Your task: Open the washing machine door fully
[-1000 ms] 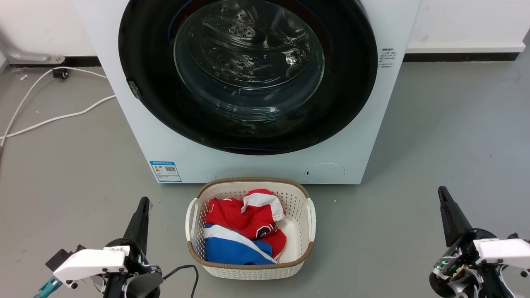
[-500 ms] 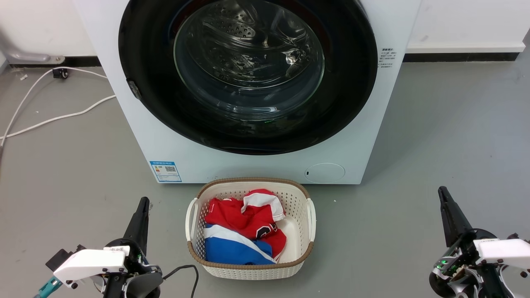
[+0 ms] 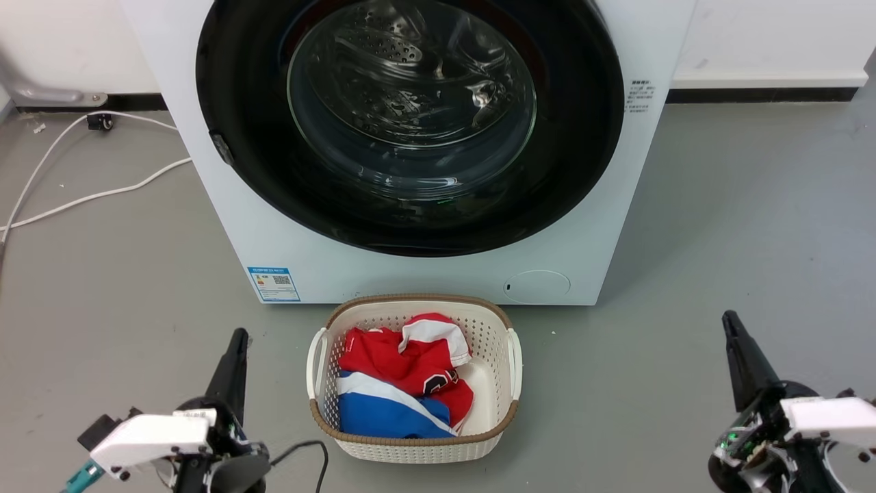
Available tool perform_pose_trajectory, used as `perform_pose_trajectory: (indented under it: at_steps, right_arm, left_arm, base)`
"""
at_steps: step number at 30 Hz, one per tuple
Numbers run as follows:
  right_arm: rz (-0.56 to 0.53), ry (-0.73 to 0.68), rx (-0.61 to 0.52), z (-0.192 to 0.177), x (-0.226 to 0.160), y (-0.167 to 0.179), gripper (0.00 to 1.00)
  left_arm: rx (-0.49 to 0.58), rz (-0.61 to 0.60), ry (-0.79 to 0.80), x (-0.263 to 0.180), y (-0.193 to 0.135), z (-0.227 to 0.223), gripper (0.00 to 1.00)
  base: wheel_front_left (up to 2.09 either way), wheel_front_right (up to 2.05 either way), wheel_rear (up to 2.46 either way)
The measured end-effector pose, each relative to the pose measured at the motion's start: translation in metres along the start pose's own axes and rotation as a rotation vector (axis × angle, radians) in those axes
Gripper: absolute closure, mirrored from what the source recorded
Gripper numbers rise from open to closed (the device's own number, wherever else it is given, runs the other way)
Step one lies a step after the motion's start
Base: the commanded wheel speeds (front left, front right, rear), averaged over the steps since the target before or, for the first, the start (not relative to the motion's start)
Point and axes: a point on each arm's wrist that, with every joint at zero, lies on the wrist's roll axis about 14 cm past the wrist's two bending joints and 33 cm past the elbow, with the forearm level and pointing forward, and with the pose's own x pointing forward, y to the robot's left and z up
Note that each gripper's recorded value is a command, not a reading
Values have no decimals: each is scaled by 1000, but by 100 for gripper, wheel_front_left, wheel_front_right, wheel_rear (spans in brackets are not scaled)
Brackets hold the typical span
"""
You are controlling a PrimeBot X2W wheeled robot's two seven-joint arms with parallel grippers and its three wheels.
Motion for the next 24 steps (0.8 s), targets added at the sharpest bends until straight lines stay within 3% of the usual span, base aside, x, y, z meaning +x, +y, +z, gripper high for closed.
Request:
perform_pose_trajectory:
  at_steps: [1, 5, 14, 18, 24]
  right_arm:
    - [-10, 0, 1, 0, -1, -3, 0]
    - [-56, -3, 6, -1, -10, -19, 0]
    - [-39, -29, -29, 0, -12, -14, 0]
    - [-42, -35, -89, 2, -14, -14, 0]
    - [-17, -35, -272, 5, -13, -5, 0]
  left_arm:
    - [-2, 10, 0, -1, 3, 0, 0]
    - [-7, 60, 3, -9, 20, -4, 0]
    - [31, 49, 29, -7, 17, -20, 0]
    - [102, 41, 32, -7, 14, -22, 0]
    - [273, 13, 38, -5, 5, -25, 0]
  base:
    - [0, 0, 0]
    - [0, 0, 0]
    - [0, 0, 0]
    - [0, 0, 0]
    - [0, 0, 0]
